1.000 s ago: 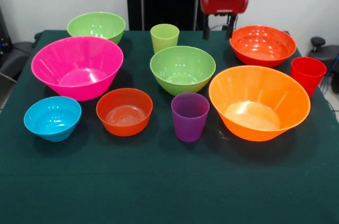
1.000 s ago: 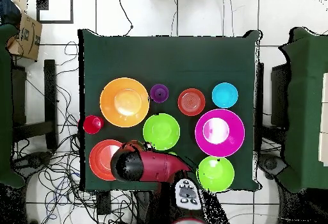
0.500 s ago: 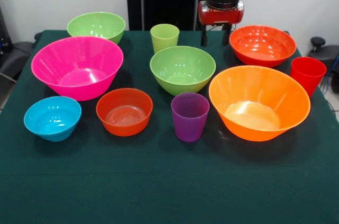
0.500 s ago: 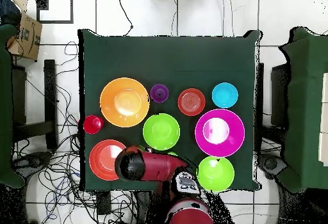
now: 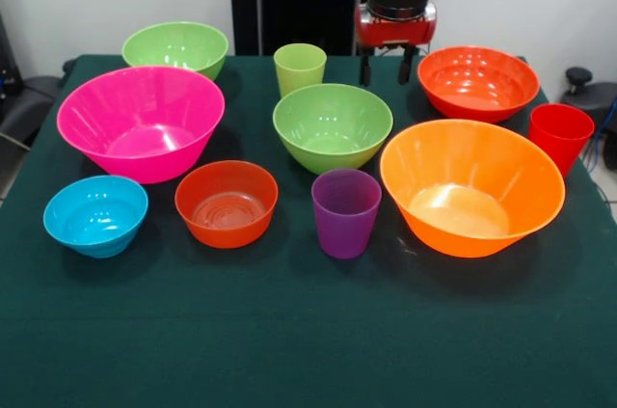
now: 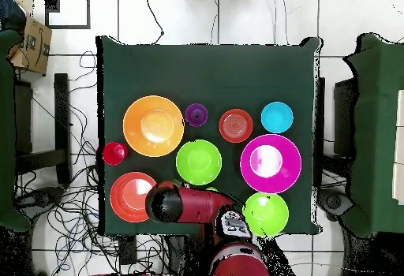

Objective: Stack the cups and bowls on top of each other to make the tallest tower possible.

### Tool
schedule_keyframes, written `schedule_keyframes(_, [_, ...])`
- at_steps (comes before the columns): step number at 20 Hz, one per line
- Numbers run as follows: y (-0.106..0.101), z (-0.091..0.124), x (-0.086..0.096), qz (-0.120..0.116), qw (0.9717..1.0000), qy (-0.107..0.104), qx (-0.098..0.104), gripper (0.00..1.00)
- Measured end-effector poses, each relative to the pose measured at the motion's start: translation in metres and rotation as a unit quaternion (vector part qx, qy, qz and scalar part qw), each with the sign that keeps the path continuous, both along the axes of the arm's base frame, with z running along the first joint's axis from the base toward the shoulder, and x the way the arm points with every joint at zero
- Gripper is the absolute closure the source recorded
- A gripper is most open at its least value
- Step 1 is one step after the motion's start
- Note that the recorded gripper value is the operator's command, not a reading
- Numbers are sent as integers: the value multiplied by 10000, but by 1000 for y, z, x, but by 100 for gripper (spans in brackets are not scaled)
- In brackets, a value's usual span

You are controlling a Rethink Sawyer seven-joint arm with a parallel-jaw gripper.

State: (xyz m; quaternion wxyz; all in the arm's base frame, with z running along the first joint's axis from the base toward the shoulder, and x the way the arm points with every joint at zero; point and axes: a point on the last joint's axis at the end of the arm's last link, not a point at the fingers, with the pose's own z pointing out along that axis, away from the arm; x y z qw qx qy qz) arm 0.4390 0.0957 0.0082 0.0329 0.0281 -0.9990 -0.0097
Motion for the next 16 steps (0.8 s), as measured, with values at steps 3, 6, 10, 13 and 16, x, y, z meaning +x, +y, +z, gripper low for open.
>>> schedule_keyframes(3, [-1, 0, 0, -1, 10000, -1, 2, 0])
schedule_keyframes(6, [-1, 0, 1, -1, 10000, -7, 2, 0])
schedule_keyframes(10, [-1, -2, 2, -3, 10000, -3, 5, 0])
schedule_keyframes(13, [-1, -5, 0, -2, 10000, 29, 11, 0])
schedule_keyframes(16, [0, -8, -2, 1, 10000, 73, 21, 0])
